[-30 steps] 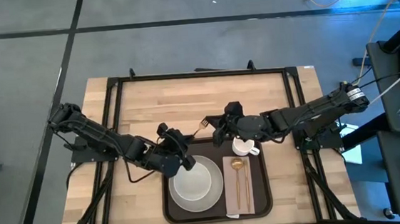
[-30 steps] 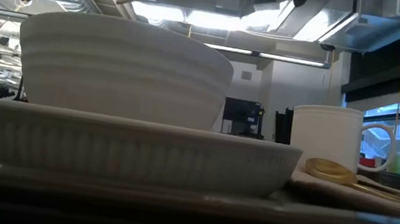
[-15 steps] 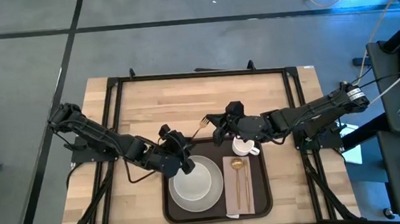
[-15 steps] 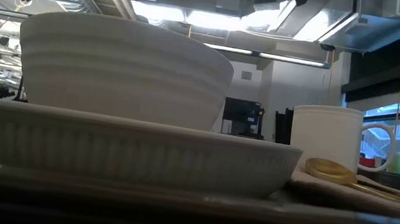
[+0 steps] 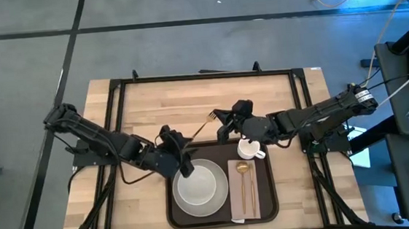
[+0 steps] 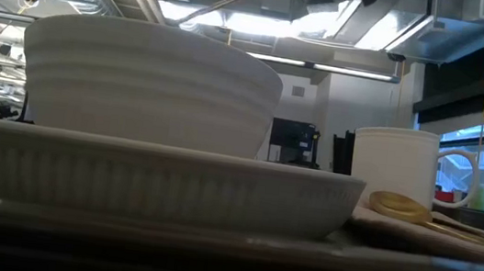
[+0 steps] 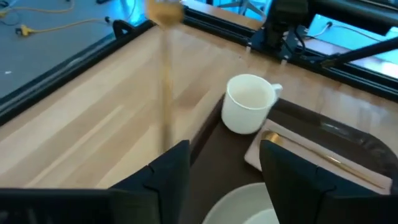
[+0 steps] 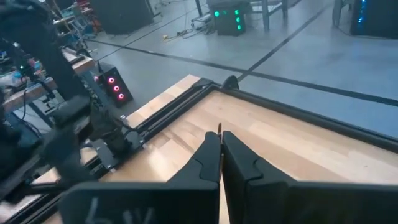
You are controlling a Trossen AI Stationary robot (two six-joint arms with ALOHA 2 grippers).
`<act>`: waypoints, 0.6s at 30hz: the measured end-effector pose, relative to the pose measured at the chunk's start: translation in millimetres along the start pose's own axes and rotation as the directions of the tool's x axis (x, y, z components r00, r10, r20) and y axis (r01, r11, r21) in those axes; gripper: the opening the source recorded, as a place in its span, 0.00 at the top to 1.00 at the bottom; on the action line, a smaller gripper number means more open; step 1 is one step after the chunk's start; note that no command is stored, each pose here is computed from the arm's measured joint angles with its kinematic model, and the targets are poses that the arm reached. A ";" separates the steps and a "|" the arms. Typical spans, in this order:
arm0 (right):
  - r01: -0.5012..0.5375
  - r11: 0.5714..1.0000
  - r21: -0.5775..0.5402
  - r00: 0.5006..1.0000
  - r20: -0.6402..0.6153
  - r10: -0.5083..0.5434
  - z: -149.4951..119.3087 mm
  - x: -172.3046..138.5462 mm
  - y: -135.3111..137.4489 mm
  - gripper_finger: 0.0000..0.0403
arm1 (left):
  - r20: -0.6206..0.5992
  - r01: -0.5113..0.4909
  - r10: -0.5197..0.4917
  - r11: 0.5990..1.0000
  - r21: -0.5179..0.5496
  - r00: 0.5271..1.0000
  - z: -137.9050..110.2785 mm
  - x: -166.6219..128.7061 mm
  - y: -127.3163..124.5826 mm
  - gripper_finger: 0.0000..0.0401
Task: Set up tray
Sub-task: Put the gold fork on the brown napkin to the left of the gold spoon
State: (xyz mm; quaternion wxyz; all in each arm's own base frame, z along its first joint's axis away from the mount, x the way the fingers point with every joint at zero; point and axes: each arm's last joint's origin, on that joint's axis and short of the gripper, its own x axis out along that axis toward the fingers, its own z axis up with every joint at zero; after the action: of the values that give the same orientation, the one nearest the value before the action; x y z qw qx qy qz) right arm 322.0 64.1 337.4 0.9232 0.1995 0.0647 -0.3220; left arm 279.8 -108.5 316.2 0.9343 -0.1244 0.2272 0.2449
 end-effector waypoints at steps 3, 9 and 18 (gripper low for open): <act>-0.002 1.000 -0.021 1.000 -0.002 0.002 -0.3 -0.4 0.3 1.00 | 0.015 -0.002 0.003 1.000 -0.011 1.000 5.7 -3.8 5.2 0.53; -0.024 0.997 -0.073 0.997 -0.076 0.018 -5.4 -1.0 -2.8 1.00 | 0.062 -0.007 0.006 1.000 0.014 0.998 18.2 -22.9 18.8 0.54; -0.347 0.938 -0.006 0.798 -0.527 0.292 -19.6 -17.4 -7.9 1.00 | 0.074 0.087 -0.085 0.996 -0.019 0.994 30.2 -55.1 35.7 0.58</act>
State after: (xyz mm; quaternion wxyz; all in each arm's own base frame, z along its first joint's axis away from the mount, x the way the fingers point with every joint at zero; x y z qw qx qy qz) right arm 303.6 76.3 321.3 0.9212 0.2395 0.2926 -0.0922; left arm 229.6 -90.0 364.8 0.9503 -0.1355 0.1844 0.2113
